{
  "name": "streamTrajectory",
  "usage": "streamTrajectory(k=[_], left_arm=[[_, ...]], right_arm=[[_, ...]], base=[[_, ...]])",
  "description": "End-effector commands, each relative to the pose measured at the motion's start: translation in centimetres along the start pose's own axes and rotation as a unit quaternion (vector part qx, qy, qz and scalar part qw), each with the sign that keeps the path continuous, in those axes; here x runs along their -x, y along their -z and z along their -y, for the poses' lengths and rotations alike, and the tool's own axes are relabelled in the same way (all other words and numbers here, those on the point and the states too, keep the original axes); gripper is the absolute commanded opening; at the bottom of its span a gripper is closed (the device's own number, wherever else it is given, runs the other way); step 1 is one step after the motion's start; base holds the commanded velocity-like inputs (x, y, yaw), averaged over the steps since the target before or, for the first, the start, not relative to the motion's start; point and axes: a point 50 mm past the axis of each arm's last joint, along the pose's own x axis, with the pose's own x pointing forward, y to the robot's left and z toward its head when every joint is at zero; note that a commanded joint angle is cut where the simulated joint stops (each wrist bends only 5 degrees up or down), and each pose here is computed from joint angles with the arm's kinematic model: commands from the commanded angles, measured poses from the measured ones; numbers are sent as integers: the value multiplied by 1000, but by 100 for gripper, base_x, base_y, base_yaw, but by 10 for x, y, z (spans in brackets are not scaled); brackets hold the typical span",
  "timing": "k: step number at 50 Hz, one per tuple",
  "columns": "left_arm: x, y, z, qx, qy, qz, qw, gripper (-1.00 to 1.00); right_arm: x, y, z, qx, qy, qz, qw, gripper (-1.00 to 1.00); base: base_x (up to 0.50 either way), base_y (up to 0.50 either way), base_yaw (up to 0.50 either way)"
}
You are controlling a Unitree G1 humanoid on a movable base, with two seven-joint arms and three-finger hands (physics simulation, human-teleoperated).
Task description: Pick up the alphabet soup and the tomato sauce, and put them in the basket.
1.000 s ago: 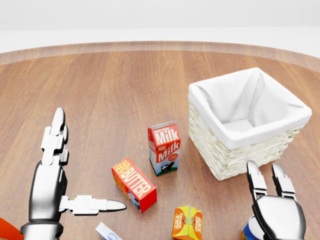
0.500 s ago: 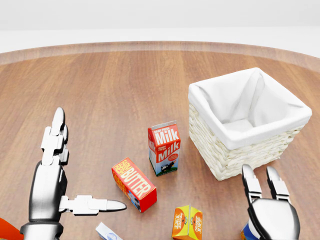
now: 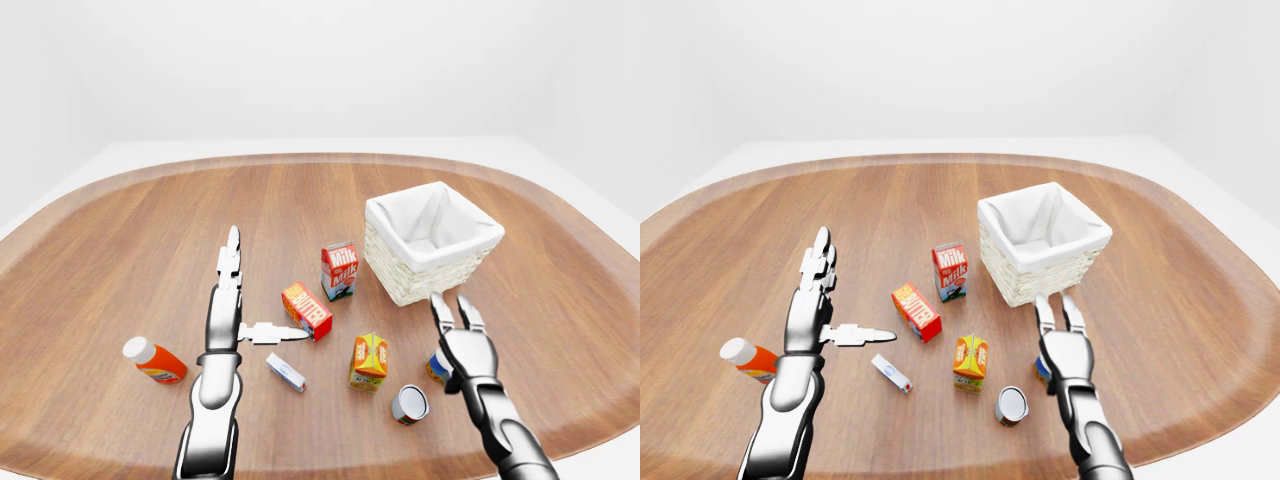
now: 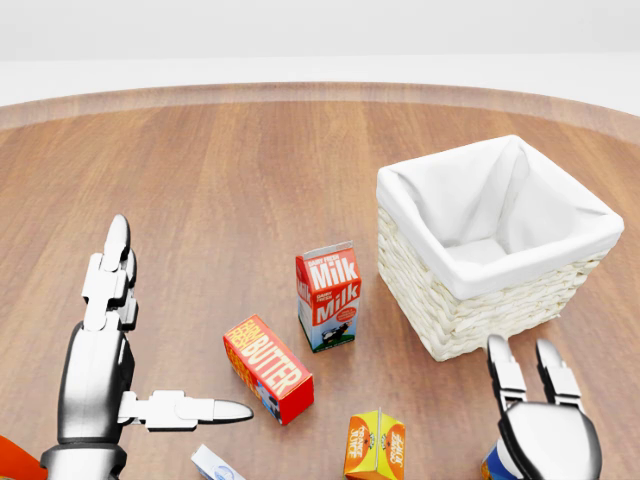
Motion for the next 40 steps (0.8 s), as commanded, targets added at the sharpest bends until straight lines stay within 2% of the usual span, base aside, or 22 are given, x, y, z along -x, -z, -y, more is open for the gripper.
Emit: streamTrajectory(k=[1, 40], left_arm=[[0, 0, 0, -2, -1, 0, 1000, 100], [0, 0, 0, -2, -1, 0, 1000, 100]], right_arm=[[-1, 2, -5, 4, -3, -3, 1000, 100], [1, 0, -24, 16, -24, 4, 1000, 100]], base=[[0, 0, 0], [0, 0, 0]])
